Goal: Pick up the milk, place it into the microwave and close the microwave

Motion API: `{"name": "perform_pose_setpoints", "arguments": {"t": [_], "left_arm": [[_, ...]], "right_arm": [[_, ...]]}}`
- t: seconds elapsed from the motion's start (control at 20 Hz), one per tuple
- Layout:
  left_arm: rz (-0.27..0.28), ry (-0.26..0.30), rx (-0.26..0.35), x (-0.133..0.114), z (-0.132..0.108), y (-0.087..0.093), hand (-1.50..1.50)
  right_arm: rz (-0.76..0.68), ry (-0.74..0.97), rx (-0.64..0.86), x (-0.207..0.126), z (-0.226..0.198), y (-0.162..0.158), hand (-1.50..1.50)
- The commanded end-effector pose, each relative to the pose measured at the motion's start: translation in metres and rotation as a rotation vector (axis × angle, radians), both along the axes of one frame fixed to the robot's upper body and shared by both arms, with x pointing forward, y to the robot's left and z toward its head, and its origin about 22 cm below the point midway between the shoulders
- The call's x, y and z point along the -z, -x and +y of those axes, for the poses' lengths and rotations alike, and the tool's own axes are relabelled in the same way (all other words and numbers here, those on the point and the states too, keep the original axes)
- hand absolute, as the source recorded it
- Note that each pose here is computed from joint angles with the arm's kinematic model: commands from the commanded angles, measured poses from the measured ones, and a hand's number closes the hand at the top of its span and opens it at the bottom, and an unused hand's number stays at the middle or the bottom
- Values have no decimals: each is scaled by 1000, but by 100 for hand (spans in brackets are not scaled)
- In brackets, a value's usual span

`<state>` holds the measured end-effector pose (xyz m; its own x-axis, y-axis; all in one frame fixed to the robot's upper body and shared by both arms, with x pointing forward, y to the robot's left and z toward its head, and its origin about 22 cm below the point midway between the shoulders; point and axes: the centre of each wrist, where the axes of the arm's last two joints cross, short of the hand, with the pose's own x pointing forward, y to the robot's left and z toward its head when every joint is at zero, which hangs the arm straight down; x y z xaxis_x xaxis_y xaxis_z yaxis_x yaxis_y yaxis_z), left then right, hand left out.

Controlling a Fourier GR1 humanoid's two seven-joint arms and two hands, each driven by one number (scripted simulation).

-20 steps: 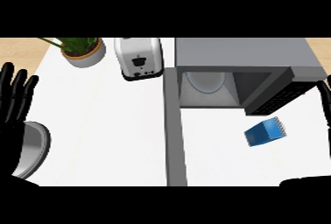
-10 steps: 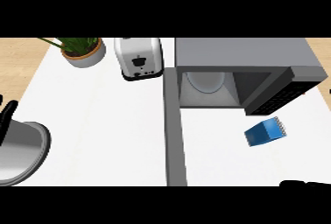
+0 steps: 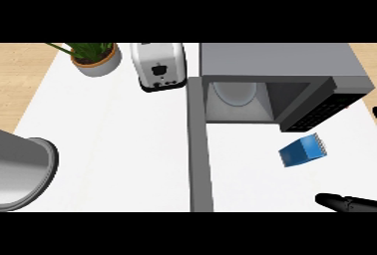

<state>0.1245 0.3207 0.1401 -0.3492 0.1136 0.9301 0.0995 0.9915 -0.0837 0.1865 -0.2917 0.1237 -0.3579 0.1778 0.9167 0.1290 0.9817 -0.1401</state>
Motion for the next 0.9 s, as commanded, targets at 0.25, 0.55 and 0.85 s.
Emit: {"name": "perform_pose_setpoints", "arguments": {"t": [0.25,0.55,0.85], "left_arm": [[-33,16,23,-6,6,42,-150],[-25,35,12,15,20,46,-150],[-15,12,36,-10,21,65,-150]], "right_arm": [[103,-15,134,68,-25,-10,-150],[164,19,188,114,-43,-7,-150],[243,51,220,153,-54,-21,-150]]}}
